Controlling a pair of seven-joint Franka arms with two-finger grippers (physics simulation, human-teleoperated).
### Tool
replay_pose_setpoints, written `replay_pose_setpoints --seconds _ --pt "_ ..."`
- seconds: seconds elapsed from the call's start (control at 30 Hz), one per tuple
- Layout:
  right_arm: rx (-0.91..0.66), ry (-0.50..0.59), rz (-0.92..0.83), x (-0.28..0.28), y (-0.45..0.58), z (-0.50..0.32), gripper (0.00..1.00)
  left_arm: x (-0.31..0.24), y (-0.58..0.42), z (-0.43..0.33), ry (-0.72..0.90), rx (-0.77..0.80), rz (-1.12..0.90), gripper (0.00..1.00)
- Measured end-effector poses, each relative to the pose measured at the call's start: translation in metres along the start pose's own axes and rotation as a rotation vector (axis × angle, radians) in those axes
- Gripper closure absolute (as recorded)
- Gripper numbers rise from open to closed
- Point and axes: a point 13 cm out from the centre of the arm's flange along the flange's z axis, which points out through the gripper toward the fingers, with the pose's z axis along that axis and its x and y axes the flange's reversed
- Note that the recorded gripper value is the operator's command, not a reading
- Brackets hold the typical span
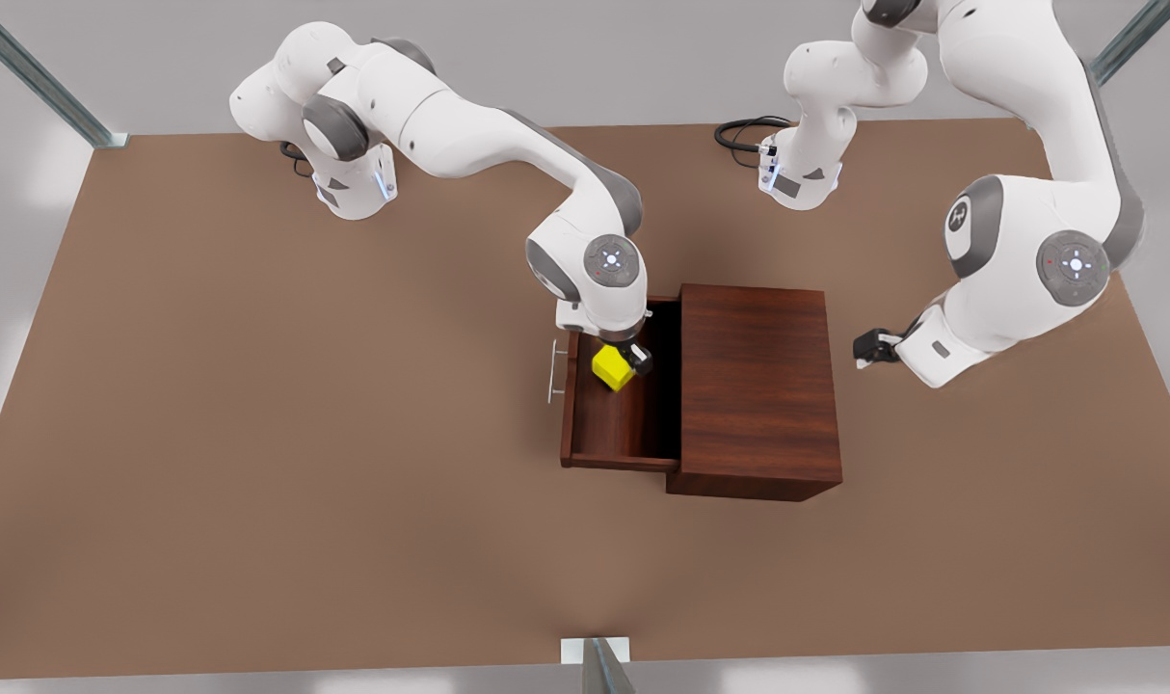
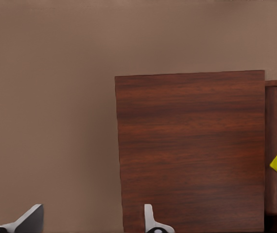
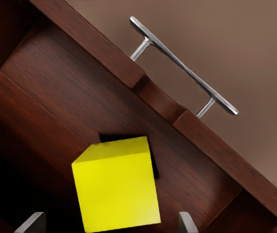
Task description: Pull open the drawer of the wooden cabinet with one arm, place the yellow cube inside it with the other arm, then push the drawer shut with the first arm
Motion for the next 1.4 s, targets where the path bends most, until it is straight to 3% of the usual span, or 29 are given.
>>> replay_pose_setpoints --seconds 0.07,0.13,0.17,0.3,0.4,0.47,0.57,0.9,1.4 --pt "-0.003 -0.006 0.025 -0.005 0.001 -0.002 0.0 -0.009 -0.095 -0.013 -0.039 -0.025 0.127 0.0" --pt "-0.027 -0.013 0.094 -0.051 0.009 -0.035 0.0 -0.01 -0.166 -0.028 -0.085 -0.032 0.196 0.0" --pt "-0.039 -0.012 0.148 -0.096 0.011 -0.062 0.0 -0.012 -0.199 -0.031 -0.104 -0.031 0.22 0.0" --pt "-0.059 -0.013 0.415 -0.377 -0.064 -0.199 0.0 -0.002 -0.289 -0.004 -0.114 -0.063 0.25 0.0" --pt "0.062 -0.011 0.422 -0.482 -0.165 -0.201 0.0 0.006 -0.353 0.047 -0.115 -0.1 0.25 0.0" --pt "0.157 -0.012 0.345 -0.496 -0.23 -0.17 0.0 -0.005 -0.414 0.079 -0.173 -0.093 0.235 0.0" --pt "0.173 -0.043 0.213 -0.532 -0.285 -0.172 0.0 -0.008 -0.478 0.135 -0.246 -0.084 0.168 0.0" --pt "0.173 -0.049 -0.27 -0.543 -0.284 -0.173 0.0 -0.062 -0.532 0.194 -0.482 0.061 -0.125 0.0" --pt "0.177 -0.028 -0.632 -0.546 -0.28 -0.176 0.0 -0.031 -0.528 0.249 -0.388 -0.014 -0.259 0.0"
